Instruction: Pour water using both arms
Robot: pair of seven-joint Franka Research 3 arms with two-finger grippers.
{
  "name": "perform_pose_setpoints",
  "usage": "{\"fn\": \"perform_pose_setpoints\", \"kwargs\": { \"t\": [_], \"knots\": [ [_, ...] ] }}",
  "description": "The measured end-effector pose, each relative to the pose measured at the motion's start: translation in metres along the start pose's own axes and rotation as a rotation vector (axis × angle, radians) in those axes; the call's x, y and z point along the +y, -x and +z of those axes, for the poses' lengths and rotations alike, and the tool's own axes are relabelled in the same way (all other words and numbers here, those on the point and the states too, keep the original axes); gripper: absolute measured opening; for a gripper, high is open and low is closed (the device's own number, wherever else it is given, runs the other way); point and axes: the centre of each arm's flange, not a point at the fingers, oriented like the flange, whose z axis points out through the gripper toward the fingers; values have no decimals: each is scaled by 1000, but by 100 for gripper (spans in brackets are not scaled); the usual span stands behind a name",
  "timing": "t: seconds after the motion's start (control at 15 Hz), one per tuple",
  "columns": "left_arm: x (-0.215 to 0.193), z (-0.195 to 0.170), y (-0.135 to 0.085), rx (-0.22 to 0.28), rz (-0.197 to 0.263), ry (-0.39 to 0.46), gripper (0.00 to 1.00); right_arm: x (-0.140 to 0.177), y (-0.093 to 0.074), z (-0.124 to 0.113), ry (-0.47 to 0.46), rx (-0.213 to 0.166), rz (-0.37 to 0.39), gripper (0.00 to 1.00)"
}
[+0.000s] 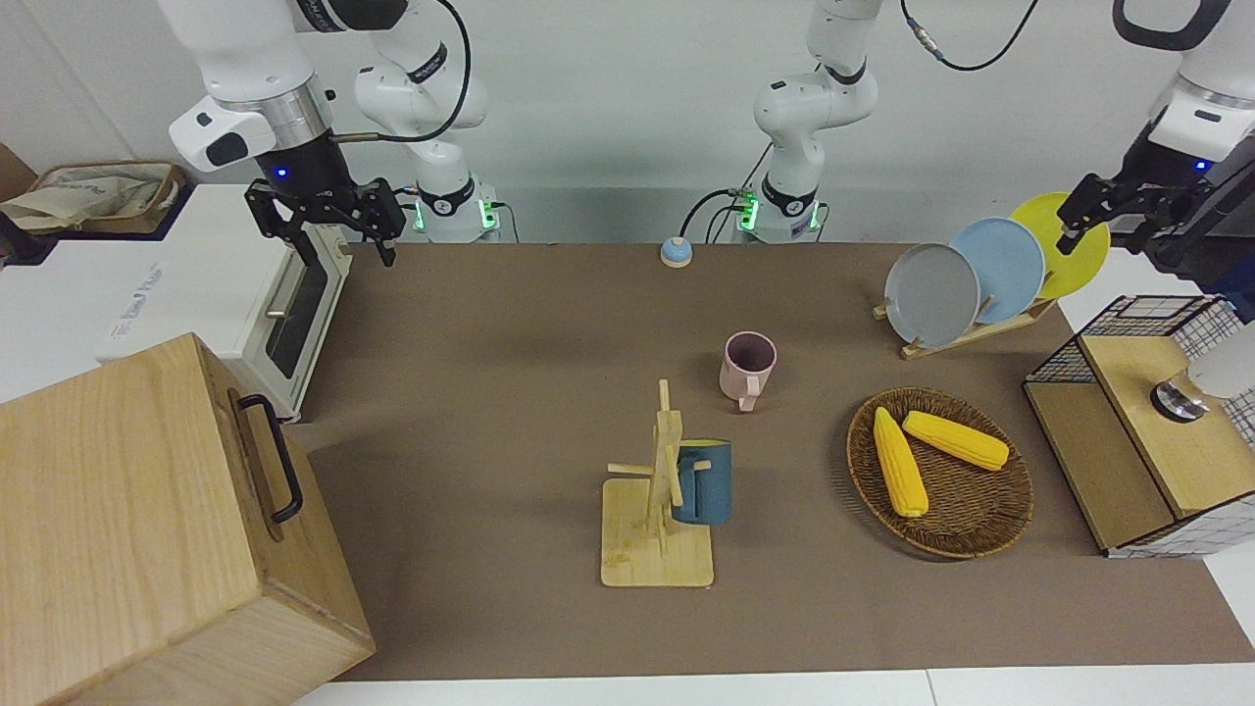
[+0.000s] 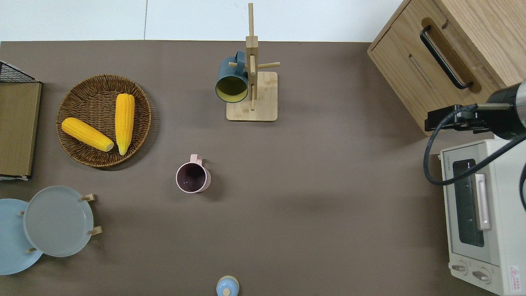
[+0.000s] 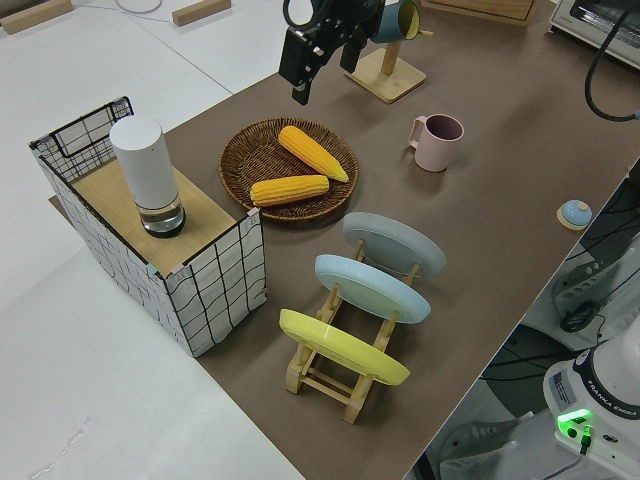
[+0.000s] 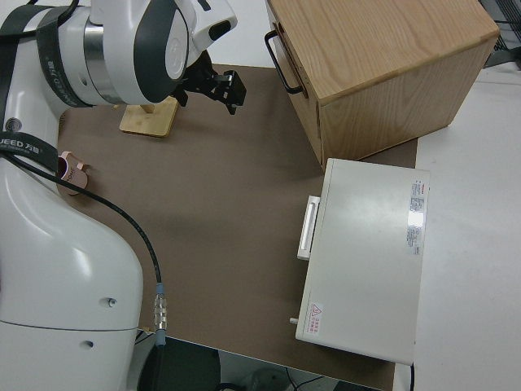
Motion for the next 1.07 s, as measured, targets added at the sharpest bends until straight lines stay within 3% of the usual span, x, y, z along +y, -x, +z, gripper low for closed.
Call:
{"fn": "perform_pose_setpoints", "kwargs": {
  "t": [0.2,0.47,0.87,1.07],
  "knots": [
    [68,6,-10,-50,60,-21,100,0,0,0,0,0,0,100],
    [137,11,-15,-78,164,-32,100,0,0,0,0,0,0,100],
    [197,17,-10,-115,262,-19,100,0,0,0,0,0,0,100],
    [205,18,-8,-127,275,-16,100,0,0,0,0,0,0,100]
  ]
}}
